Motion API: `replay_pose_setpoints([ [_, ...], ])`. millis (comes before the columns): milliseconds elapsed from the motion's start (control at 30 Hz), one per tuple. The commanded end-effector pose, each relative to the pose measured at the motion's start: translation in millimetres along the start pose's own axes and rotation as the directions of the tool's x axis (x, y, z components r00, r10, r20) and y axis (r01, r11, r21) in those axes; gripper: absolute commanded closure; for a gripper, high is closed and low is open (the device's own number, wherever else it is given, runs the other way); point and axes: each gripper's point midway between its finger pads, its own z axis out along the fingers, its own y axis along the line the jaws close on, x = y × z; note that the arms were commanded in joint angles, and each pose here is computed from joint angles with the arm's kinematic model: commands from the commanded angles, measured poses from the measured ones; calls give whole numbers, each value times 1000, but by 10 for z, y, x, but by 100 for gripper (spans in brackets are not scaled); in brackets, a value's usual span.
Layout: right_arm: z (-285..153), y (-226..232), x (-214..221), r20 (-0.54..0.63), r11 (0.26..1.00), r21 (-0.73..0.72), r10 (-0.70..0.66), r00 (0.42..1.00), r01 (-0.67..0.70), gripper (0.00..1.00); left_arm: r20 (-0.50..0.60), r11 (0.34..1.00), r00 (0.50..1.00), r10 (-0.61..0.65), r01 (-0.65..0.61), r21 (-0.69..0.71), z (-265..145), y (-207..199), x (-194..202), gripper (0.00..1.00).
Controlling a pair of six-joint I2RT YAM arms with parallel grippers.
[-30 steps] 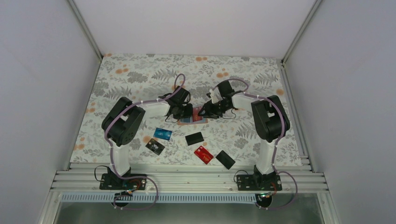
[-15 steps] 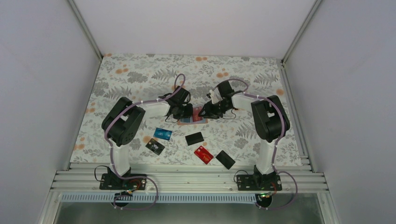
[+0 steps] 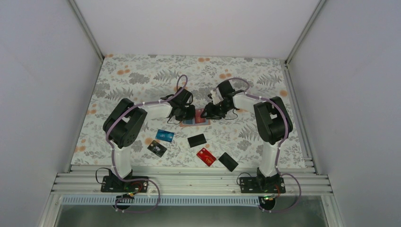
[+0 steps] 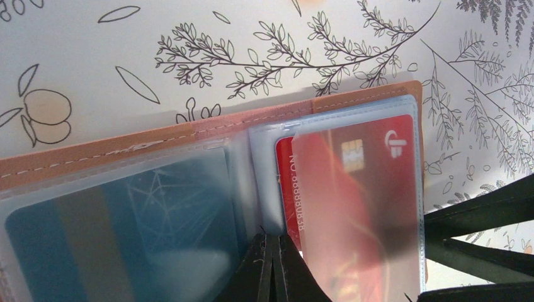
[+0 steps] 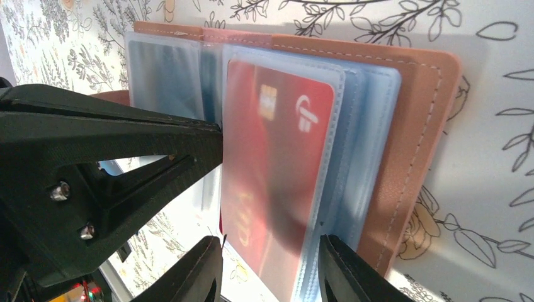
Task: Put the credit cards into the card holder
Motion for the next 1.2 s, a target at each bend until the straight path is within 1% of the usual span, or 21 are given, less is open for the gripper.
replay_pose_setpoints([
  [0,-60,166,-62,21,999,6,-50,999,50,59,-64,999,998,-5,2,-47,158,140,205,98],
  [400,-45,214,-47,16,998,28,-61,998,60,60,-64,999,998,-5,2,-46,156,138,211,98],
  [667,-161,239,-111,39,992,101,-83,996,78,60,-62,999,998,-3,0,-46,151,136,206,98],
  [1000,-112,359,-128,23,993,66,-99,995,98,60,-59,999,998,-4,1,-48,141,134,197,98],
  [1167,-111,509,-136,21,993,14,-114,993,114,60,-47,999,999,-3,1,-38,97,98,172,98],
])
